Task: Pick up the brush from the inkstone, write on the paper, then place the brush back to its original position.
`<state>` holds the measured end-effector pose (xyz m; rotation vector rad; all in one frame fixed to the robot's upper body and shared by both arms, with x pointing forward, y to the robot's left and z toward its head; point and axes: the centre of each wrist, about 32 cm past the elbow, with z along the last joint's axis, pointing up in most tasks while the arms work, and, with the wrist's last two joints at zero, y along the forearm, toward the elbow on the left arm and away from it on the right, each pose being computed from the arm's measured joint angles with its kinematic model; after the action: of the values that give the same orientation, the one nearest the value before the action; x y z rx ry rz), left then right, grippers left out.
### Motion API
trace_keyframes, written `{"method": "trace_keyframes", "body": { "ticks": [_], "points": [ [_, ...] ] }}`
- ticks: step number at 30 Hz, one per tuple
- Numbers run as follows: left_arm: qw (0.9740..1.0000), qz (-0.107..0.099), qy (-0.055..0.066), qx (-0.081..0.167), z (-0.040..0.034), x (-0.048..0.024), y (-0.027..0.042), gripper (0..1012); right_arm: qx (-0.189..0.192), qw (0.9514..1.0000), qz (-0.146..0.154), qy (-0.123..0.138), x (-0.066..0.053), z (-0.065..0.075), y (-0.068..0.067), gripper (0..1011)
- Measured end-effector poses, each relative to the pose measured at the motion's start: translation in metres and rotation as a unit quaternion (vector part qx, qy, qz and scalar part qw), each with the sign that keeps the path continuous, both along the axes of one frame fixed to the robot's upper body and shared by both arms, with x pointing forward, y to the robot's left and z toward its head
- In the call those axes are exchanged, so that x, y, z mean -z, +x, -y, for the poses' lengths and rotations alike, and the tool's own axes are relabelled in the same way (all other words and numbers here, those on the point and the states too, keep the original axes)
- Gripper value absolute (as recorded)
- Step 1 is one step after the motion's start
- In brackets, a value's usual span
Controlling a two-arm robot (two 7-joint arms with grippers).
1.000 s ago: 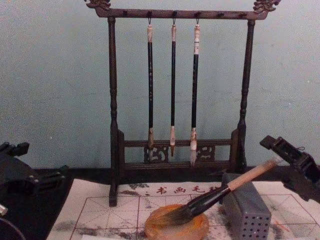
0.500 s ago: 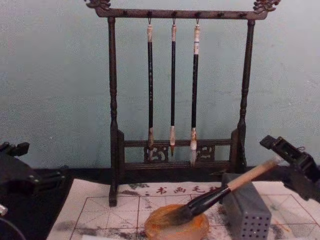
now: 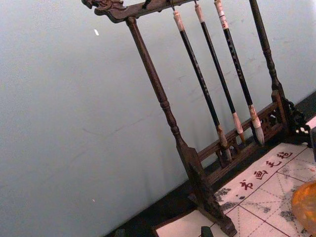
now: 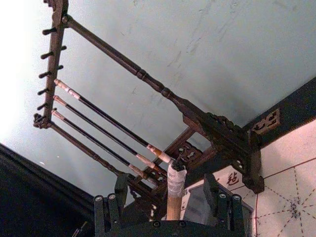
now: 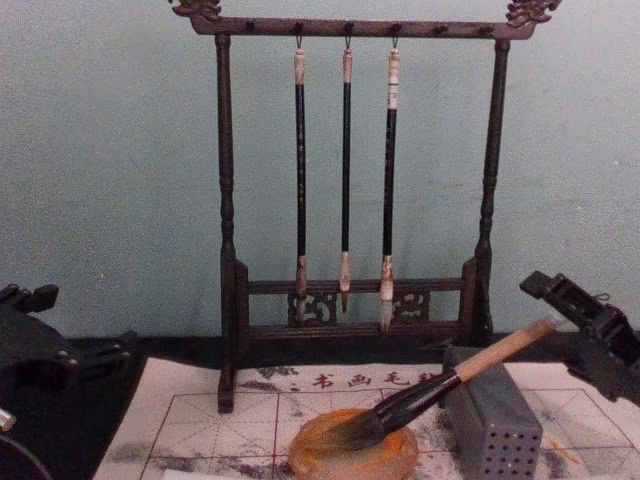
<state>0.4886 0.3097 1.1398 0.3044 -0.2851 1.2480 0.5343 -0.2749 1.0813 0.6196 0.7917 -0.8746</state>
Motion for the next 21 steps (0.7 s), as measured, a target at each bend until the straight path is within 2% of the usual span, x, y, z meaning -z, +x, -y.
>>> {"method": "trace_keyframes", "body": {
  "ticks": [12,20,21],
  "points": [
    [1.0000,0.000,0.000,0.000,0.0000,0.0000,0.0000,1001,0.000,1.0000,0.000,0.000,-0.0001,0.0002,-0.0001,1000],
    [1.0000,0.000,0.000,0.000,0.0000,0.0000,0.0000,1001,0.000,1.0000,0.000,0.000,-0.0001,0.0002,-0.0001,865],
    [1.0000,0.000,0.000,0.000,0.0000,0.0000,0.0000,1001,0.000,1.0000,0.000,0.000,-0.0001,0.0002,-0.0001,808]
  ]
}}
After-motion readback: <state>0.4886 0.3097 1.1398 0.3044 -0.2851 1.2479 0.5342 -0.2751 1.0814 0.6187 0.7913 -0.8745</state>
